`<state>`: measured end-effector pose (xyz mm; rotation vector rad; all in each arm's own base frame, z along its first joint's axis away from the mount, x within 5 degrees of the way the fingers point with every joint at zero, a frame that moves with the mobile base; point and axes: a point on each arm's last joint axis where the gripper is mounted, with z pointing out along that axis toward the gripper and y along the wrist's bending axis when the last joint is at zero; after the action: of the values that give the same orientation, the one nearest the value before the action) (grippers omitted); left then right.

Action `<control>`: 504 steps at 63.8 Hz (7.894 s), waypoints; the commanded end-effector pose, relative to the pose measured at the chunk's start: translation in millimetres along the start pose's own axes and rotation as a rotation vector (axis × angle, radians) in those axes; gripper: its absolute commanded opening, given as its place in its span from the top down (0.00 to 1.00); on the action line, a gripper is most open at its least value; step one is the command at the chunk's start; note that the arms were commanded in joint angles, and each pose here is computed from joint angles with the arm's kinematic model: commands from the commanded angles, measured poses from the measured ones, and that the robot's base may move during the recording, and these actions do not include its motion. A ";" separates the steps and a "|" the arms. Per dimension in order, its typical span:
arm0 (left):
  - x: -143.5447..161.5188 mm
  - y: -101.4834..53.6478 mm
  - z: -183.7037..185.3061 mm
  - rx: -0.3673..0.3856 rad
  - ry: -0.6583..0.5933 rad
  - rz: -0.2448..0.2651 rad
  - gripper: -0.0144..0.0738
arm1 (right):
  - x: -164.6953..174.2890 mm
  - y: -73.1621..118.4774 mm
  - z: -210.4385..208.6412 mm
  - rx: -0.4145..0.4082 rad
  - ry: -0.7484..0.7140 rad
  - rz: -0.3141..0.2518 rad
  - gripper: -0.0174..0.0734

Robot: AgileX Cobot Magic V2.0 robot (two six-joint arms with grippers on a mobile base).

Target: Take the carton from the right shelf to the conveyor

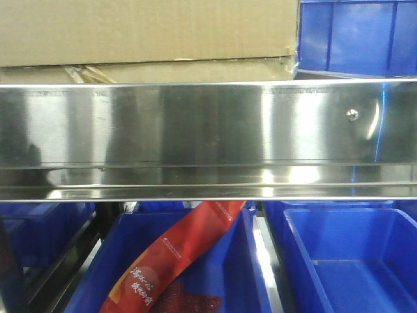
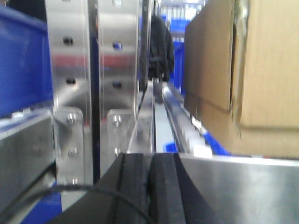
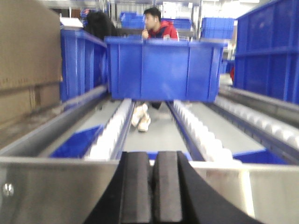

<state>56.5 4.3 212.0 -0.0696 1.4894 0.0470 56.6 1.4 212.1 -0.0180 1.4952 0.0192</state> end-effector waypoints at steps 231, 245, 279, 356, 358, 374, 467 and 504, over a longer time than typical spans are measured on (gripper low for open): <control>-195.7 -76.2 335.5 -0.037 0.904 0.047 0.35 | -193.1 176.2 352.0 -0.333 0.852 -0.043 0.70; -195.6 -76.3 335.4 -0.035 0.905 0.046 0.89 | -193.1 176.2 352.0 -0.332 0.853 -0.040 0.88; -249.3 -72.2 301.9 0.003 0.764 -0.008 0.85 | -249.7 158.8 315.7 -0.348 0.725 -0.008 0.88; -254.9 -64.1 165.9 0.128 0.795 -0.012 0.85 | -276.8 107.8 155.4 -0.387 0.727 -0.071 0.88; -254.9 -64.1 165.9 0.128 0.795 -0.012 0.85 | -276.8 107.8 155.4 -0.387 0.727 -0.071 0.88; -254.9 -64.0 165.9 0.127 0.795 -0.010 0.85 | -276.8 107.8 155.4 -0.387 0.727 -0.071 0.88; -254.9 -63.7 166.0 0.124 0.794 -0.008 0.85 | -279.1 108.9 157.1 -0.394 0.694 -0.062 0.88; -255.0 -63.6 166.0 0.124 0.794 -0.008 0.85 | -279.1 108.9 157.1 -0.394 0.694 -0.062 0.88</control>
<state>207.0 -51.8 477.4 0.0136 2.3118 -0.1845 196.0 123.1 491.4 -0.4134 2.2382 0.3252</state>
